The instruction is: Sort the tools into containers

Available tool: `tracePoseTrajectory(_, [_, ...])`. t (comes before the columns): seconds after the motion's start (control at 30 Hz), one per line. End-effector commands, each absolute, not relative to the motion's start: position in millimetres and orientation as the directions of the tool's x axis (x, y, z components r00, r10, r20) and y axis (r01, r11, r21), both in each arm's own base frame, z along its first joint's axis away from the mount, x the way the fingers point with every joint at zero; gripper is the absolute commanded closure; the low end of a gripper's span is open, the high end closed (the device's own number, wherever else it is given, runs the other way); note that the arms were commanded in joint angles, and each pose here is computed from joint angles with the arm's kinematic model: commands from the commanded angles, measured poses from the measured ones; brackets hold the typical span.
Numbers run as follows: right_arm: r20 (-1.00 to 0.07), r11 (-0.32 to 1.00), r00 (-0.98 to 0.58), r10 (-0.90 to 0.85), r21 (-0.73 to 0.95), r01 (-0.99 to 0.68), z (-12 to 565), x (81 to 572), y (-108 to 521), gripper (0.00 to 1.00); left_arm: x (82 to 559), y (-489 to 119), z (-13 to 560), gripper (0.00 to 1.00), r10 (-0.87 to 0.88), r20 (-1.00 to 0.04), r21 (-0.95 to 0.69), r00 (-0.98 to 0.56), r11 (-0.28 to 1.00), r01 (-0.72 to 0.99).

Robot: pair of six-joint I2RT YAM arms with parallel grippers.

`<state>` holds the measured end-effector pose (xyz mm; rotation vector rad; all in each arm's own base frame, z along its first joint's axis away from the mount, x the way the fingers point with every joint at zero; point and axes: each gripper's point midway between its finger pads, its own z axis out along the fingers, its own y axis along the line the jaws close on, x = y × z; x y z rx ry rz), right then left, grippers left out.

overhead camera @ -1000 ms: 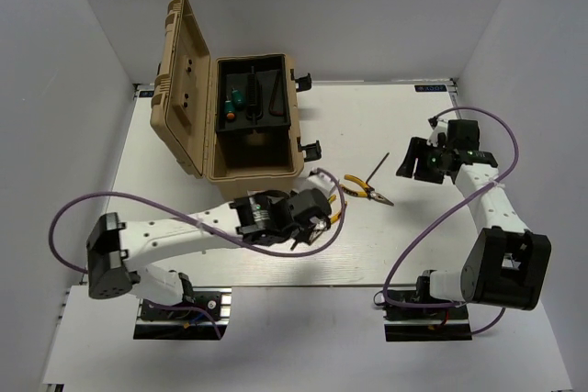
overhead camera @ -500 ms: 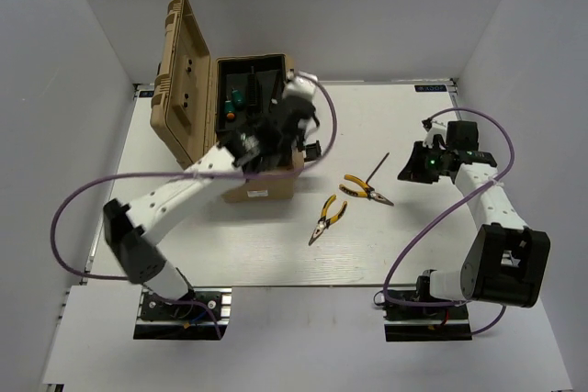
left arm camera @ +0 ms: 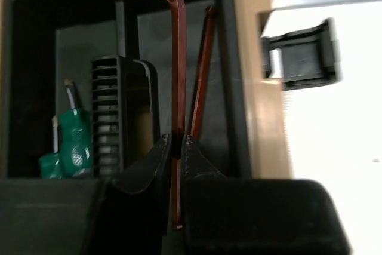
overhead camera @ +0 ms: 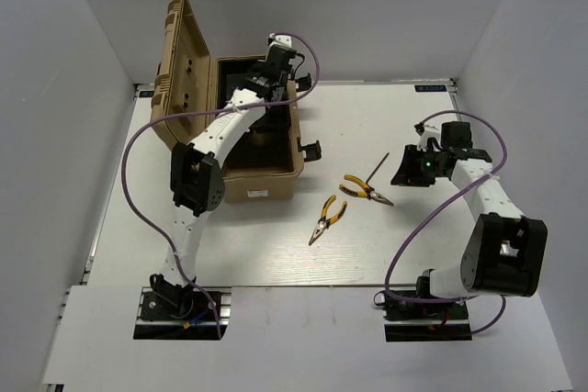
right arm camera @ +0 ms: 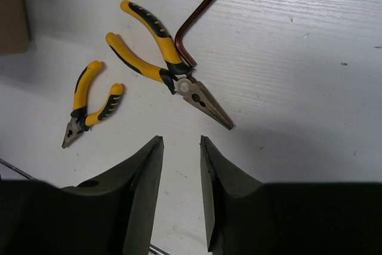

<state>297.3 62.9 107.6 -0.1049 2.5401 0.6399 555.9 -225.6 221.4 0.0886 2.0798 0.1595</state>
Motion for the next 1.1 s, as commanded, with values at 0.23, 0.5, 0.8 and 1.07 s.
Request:
tracePoseTrajectory(0.23, [-0.441, 0.917, -0.893, 0.093, 0.388, -0.096, 104.4, 359.7, 71.1, 0.58, 567.2, -198.4, 264.2, 0.38, 0.073, -0.892, 0.081, -0.446, 0.997, 0.001])
tracePoseTrajectory(0.5, [-0.396, 0.960, -0.913, 0.099, 0.279, -0.017, 77.1, 400.8, 95.9, 0.56, 513.9, -233.0, 315.2, 0.33, 0.076, -0.918, -0.010, -0.389, 0.976, 0.216])
tracePoseTrajectory(0.8, [-0.352, 0.994, -0.932, 0.086, 0.099, 0.054, 47.1, 401.3, 94.5, 0.58, 325.4, -241.9, 347.0, 0.24, 0.022, -0.977, -0.119, -0.214, 0.770, 0.626])
tracePoseTrajectory(1.07, [-0.359, 0.996, -0.930, 0.075, 0.065, 0.055, 40.9, 393.9, 93.2, 0.59, 260.4, -205.5, 280.6, 0.23, 0.099, -0.947, -0.121, -0.305, 0.770, 0.626])
